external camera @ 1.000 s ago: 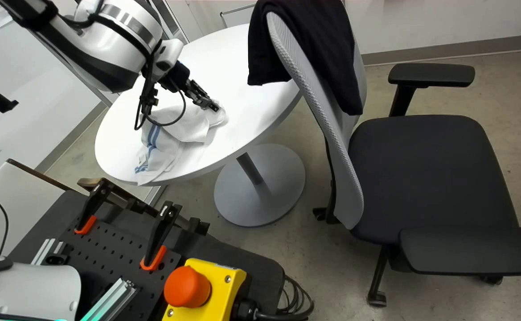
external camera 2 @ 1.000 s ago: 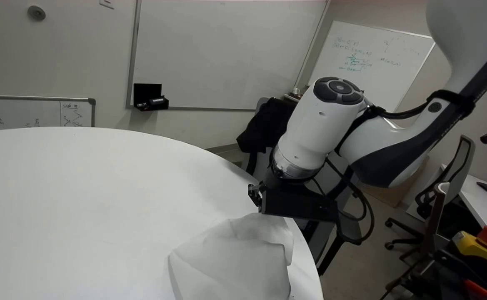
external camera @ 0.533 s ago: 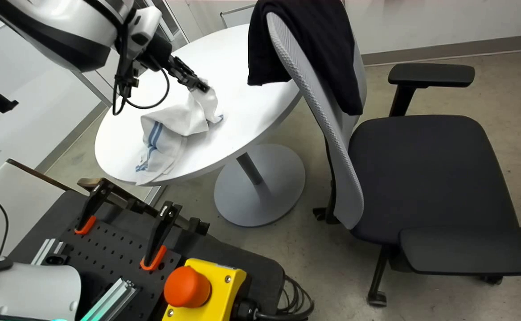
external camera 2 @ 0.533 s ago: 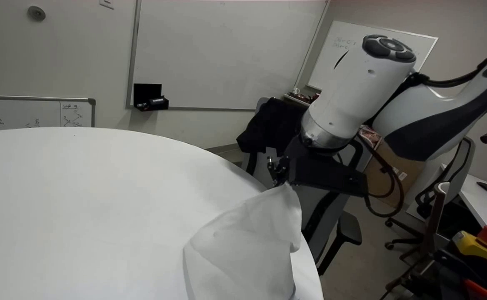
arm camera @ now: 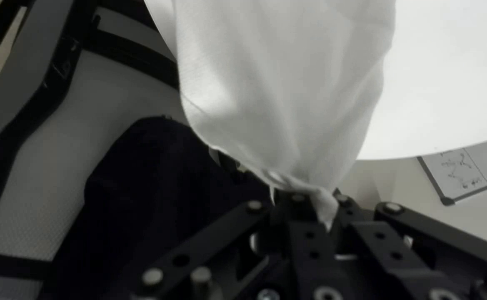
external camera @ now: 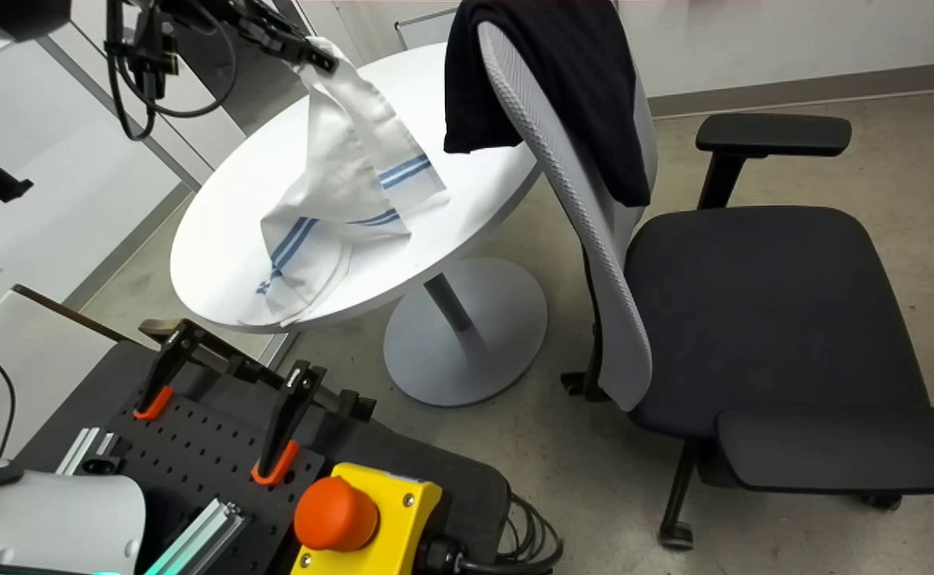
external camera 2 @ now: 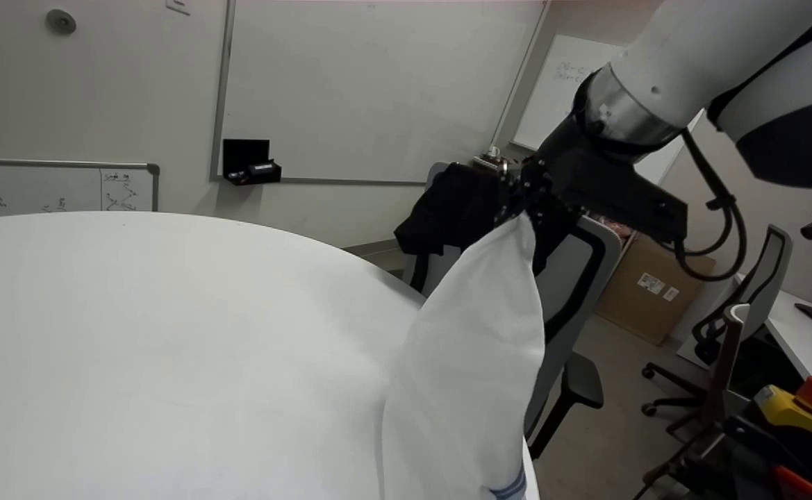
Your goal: Pick the cloth and put it on the back rest of the chair
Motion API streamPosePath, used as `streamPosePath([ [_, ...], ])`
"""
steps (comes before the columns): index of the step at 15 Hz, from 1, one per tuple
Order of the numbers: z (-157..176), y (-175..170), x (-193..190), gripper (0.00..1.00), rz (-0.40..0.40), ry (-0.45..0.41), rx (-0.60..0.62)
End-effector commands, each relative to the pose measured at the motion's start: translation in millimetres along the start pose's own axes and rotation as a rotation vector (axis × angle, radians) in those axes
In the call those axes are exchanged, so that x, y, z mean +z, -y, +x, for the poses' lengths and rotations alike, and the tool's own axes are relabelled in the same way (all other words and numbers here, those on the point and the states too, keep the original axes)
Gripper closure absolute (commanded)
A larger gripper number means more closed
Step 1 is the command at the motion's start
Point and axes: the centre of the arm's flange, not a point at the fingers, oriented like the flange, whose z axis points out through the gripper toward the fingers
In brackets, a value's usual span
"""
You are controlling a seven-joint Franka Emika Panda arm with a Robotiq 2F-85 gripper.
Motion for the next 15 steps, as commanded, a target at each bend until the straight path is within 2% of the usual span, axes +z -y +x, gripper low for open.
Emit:
streamPosePath([
  [1,30.1,-6.7,-57.5,0.99,0.052,-0.105,0.031],
  [10,102.2,-5.3,-138.8,0.99,0.139,-0.285,0.153],
  [15,141.1,-18.8,-162.5,0.99,0.138,-0.306,0.225],
])
